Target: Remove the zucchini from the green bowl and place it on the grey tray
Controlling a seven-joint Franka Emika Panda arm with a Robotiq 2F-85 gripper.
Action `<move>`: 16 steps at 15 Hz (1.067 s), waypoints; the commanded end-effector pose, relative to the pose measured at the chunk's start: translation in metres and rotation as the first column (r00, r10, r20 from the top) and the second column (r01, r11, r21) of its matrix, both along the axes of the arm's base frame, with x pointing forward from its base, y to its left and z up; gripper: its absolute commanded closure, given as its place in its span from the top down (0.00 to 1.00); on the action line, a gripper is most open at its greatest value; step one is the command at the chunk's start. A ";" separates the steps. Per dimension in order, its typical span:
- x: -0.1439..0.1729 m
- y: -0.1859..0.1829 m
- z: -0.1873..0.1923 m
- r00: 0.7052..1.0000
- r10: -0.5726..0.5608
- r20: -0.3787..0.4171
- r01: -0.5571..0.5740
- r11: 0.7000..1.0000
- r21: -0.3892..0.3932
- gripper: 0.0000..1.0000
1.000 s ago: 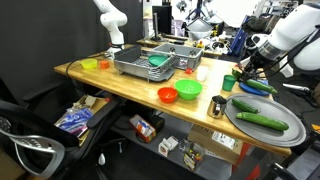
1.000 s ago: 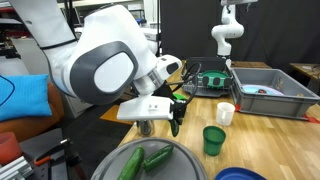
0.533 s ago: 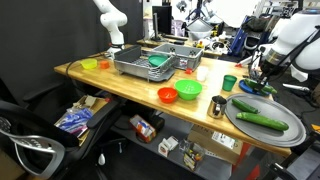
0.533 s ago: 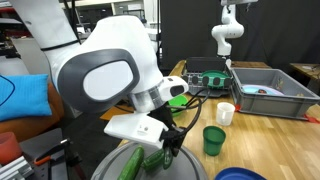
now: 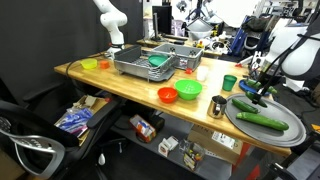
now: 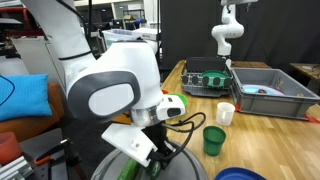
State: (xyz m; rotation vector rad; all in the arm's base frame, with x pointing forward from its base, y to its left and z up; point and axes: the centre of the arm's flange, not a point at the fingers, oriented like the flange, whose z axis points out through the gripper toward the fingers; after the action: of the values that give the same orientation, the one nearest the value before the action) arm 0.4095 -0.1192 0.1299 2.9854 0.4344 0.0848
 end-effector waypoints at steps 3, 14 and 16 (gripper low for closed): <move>0.017 -0.015 -0.022 0.996 -0.087 -0.030 0.089 0.994 0.056 0.07; 0.028 -0.017 -0.026 0.991 -0.128 -0.028 0.130 0.986 0.103 0.72; 0.028 -0.016 -0.025 0.991 -0.132 -0.030 0.134 0.986 0.101 0.86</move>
State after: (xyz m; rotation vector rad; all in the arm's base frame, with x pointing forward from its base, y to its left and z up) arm 0.4347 -0.1311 0.1057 3.0897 0.2532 0.0843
